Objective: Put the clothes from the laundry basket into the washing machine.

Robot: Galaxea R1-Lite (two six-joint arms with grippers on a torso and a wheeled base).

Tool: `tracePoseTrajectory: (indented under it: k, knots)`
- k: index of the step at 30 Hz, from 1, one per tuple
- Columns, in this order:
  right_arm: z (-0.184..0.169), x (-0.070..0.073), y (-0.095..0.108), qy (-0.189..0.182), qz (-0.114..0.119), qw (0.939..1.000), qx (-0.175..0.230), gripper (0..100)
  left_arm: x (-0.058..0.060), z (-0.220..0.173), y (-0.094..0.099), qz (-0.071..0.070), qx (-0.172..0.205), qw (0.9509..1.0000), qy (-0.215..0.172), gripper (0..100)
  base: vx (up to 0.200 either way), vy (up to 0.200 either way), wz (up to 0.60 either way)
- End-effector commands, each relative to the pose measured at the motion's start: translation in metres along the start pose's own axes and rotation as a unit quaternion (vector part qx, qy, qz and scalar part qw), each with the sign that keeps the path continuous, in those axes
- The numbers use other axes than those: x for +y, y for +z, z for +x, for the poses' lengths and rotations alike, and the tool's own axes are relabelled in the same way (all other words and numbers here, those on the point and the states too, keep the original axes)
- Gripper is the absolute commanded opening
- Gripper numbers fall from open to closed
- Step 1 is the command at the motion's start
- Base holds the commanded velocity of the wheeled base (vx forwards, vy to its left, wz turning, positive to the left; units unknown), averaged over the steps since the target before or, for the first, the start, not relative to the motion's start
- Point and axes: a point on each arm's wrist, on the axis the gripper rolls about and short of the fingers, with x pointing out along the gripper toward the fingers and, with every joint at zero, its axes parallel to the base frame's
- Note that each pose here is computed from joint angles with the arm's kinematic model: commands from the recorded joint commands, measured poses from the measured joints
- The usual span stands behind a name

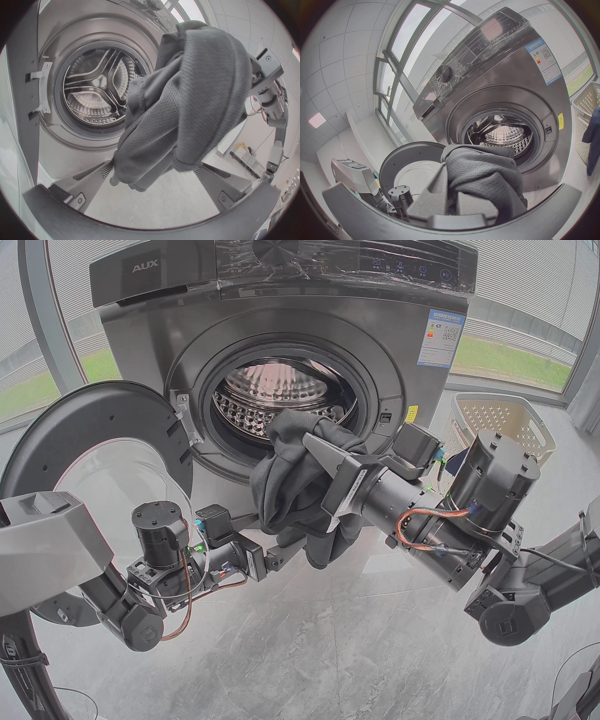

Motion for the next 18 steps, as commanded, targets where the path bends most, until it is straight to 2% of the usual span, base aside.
tracePoseTrajectory:
  k: [1, 2, 3, 15, 16, 18]
  knots:
    - [-0.001, 0.000, 0.000, 0.000, 0.000, 1.0000, 0.000, 0, 0.003, 0.007, -0.003, 0.001, -0.005, 1.0000, 0.007, 100, 0.000, 0.000, 0.00]
    - [-0.001, 0.000, 0.000, 0.000, 0.000, 1.0000, 0.000, 0, 0.003, 0.007, -0.003, 0.001, -0.006, 1.0000, 0.006, 100, 0.000, 0.000, 0.00]
    - [-0.001, 0.000, 0.000, 0.000, 0.000, 1.0000, 0.000, 0, 0.003, 0.007, -0.003, 0.002, -0.007, 0.9999, 0.007, 0, 0.000, 0.000, 0.00]
    - [-0.001, 0.000, 0.000, 0.001, 0.000, 1.0000, -0.005, 0, 0.002, 0.005, -0.003, 0.011, -0.028, 0.9995, 0.006, 0, 0.000, 0.000, 0.00]
    - [-0.003, -0.002, -0.002, -0.001, 0.000, 1.0000, -0.001, 0, -0.006, -0.008, -0.007, 0.017, -0.038, 0.9991, -0.001, 0, 0.000, 0.000, 0.00]
    - [-0.004, -0.003, -0.003, -0.004, -0.001, 1.0000, 0.002, 0, -0.012, -0.019, -0.010, 0.017, -0.024, 0.9996, -0.005, 0, 0.000, 0.000, 0.00]
